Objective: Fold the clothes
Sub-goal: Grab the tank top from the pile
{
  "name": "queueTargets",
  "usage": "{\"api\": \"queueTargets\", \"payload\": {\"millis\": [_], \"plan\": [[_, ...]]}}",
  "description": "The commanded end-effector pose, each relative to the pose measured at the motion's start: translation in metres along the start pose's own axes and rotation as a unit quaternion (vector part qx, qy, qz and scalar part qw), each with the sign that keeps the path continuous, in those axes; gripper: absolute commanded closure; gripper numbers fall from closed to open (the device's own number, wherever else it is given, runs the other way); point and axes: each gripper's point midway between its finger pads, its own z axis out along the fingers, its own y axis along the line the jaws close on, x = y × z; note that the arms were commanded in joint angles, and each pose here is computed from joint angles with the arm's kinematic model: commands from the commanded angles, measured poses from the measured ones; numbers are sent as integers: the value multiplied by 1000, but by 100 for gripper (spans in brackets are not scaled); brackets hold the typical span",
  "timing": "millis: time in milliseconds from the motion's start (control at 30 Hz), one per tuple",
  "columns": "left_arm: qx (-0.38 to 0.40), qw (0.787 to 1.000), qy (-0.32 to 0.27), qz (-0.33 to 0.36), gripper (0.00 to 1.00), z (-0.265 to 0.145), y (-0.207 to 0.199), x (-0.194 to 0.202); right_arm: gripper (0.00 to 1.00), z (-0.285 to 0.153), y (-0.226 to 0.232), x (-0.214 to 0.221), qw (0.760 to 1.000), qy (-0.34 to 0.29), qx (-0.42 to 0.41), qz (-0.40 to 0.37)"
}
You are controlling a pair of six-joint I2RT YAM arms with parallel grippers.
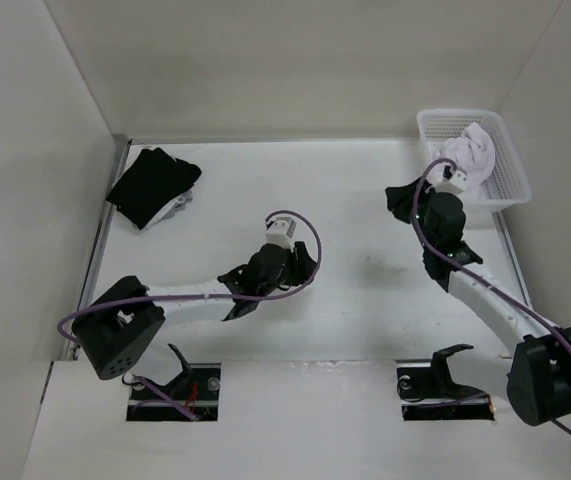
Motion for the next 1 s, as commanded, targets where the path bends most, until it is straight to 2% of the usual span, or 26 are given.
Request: {"api": "queueTargets", "payload": {"millis": [0, 67, 133, 267, 400, 500, 533, 567, 600, 633, 700, 800, 967], "plan": [[48, 998, -20, 18, 56, -2, -24, -9, 71, 12, -13, -49, 998, -49, 36, -7], [51, 998, -19, 27, 56, -2, -24, -6, 88, 21, -31, -78, 995, -72, 67, -1], [54, 998, -22, 31, 56, -3, -25, -7, 98, 36, -58, -109, 990, -95, 104, 7], [62, 997, -30, 34, 58, -3, -24, -6, 100, 59, -102, -142, 981, -105, 164, 6], [67, 996, -41, 29, 61, -6, -20, -11, 97, 88, -177, -172, 960, -119, 251, 8], [66, 997, -45, 19, 61, -3, -12, -12, 87, 118, -221, -177, 954, -101, 283, 9], [67, 997, -42, 15, 61, -2, -11, -12, 82, 130, -232, -176, 954, -88, 286, 9], [69, 997, -39, 9, 61, 0, -9, -11, 72, 148, -247, -171, 953, -70, 294, 7], [69, 997, -39, 8, 61, 0, -9, -11, 70, 152, -249, -171, 953, -67, 294, 7], [69, 997, -40, 6, 60, 1, -8, -12, 62, 165, -255, -168, 955, -56, 292, 6], [70, 997, -43, 3, 60, 2, -6, -13, 54, 190, -268, -158, 957, -26, 288, 4], [69, 996, -48, 0, 59, 3, -3, -16, 46, 217, -283, -149, 958, -16, 287, 14], [71, 996, -53, -4, 59, 5, 1, -19, 39, 249, -297, -142, 959, -20, 281, 34]]}}
